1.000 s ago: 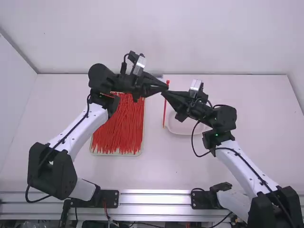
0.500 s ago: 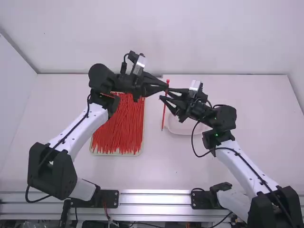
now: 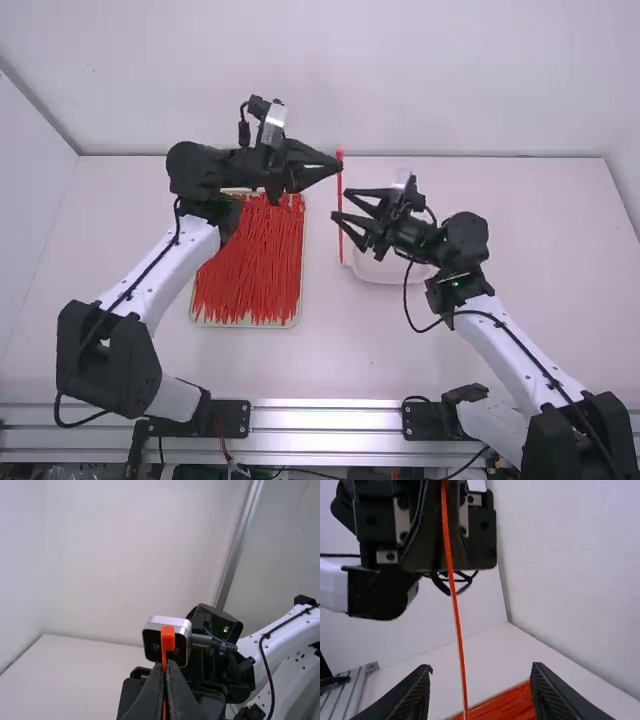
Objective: Fasten the cable tie
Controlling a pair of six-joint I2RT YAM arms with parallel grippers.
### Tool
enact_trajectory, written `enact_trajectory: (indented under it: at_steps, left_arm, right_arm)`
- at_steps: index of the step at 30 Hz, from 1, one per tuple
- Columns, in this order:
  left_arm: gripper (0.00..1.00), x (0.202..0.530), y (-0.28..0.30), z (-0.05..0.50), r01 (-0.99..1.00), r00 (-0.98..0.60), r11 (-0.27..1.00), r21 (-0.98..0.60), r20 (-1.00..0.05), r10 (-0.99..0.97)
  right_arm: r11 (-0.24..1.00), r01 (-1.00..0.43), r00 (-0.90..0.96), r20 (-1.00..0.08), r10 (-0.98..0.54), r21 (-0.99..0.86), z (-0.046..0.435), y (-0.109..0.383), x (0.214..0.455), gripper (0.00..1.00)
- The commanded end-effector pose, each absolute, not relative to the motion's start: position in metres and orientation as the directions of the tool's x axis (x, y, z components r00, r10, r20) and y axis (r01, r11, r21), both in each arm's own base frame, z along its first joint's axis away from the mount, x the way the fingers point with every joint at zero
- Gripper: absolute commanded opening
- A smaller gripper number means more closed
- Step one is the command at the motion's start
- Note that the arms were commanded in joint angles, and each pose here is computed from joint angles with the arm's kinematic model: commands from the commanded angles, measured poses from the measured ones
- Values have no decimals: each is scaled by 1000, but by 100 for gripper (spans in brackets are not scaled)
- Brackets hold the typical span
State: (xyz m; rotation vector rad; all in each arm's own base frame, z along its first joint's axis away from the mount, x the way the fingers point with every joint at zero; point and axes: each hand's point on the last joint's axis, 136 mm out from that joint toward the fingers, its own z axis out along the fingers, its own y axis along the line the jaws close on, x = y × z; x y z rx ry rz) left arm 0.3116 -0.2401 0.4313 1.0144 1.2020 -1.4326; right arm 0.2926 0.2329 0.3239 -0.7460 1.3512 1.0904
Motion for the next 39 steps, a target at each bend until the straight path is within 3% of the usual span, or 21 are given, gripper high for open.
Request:
enact_trajectory:
  at_steps: [1,20,27,36,38,39]
  left_arm:
    - [2,315,-231,450,982,-188,-25,-187,-966,-179]
    - [2,317,-228,487,981,-193,-11,-195,-962,-191]
    - [2,322,-224,489,980,-191,15,-199,-958,-212]
    - [2,331,-221,484,972,-217,40,-230,-953,-212]
    - [2,335,-220,481,969,-227,51,-242,-951,-208]
    - [2,335,-220,481,969,-227,51,-242,-951,-208]
  right_arm:
    - [356,-925,-75,-983,165,130,332,234,293,54]
    - [282,-939,-170,-978,120,197,304,244,293,53]
    - [213,-960,-170,-982,83,184,294,258,282,38]
    - [191,-963,-180,-981,75,191,292,258,279,25]
    - [190,-963,-179,-981,75,190,292,258,279,16]
    - [190,-963,-179,-981,75,190,292,258,279,16]
